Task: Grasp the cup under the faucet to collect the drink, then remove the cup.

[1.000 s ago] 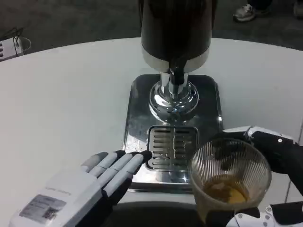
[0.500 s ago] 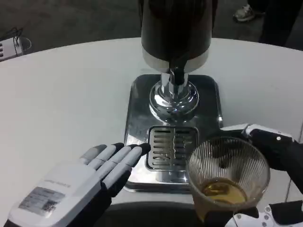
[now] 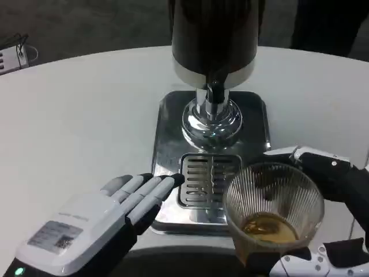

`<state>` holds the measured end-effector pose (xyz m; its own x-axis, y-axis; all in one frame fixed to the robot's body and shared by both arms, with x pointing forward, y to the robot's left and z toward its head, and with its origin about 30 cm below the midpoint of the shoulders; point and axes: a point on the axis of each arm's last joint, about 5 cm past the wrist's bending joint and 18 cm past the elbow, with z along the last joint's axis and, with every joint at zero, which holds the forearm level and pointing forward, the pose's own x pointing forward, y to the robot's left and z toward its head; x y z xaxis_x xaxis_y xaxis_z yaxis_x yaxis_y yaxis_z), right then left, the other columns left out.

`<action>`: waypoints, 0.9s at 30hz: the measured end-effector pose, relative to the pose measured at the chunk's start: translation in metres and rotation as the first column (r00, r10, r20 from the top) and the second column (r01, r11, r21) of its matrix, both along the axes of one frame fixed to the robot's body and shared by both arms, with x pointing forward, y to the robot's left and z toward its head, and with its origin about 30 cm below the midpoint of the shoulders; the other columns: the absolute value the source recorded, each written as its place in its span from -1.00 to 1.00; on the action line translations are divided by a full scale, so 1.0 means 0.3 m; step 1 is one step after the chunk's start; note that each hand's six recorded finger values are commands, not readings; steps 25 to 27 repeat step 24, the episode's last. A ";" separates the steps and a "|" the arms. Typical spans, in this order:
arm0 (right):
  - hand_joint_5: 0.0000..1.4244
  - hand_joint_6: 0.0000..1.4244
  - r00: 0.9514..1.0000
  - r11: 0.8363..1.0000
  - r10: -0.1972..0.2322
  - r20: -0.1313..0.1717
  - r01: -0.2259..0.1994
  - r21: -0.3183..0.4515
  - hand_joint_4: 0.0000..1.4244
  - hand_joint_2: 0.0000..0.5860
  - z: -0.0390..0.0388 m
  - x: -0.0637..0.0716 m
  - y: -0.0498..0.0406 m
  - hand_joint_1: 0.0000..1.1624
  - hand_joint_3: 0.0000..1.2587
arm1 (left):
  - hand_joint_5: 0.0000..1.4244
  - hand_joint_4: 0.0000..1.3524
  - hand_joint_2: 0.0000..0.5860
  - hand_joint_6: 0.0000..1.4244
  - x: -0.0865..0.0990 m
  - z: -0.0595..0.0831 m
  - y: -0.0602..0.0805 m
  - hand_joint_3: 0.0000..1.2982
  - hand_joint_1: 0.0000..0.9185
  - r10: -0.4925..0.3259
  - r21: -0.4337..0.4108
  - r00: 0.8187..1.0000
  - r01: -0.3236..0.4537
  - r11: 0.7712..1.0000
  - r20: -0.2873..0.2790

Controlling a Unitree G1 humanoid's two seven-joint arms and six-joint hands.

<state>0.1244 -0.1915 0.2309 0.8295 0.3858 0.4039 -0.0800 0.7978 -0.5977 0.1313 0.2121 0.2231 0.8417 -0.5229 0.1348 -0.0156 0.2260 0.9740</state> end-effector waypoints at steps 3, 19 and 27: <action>1.00 1.00 1.000 1.000 -0.001 -0.001 0.001 0.000 0.96 -0.42 0.001 0.002 0.000 0.68 0.78 | -1.00 -1.00 -0.83 -1.00 0.001 -0.002 0.001 -1.00 -1.00 -0.002 -0.004 1.000 0.002 1.000 -0.006; 1.00 1.00 1.000 1.000 -0.006 -0.020 0.006 0.004 0.96 -0.42 -0.007 -0.003 -0.001 0.68 0.78 | -1.00 -1.00 -0.83 -1.00 0.005 -0.002 0.005 -1.00 -1.00 -0.005 0.005 1.000 0.005 1.000 -0.027; 1.00 1.00 1.000 1.000 -0.006 -0.020 0.006 0.003 0.96 -0.43 -0.007 -0.003 -0.001 0.68 0.78 | -1.00 -1.00 -0.83 -1.00 0.010 -0.003 0.001 -1.00 -1.00 -0.010 0.002 0.999 0.010 1.000 -0.031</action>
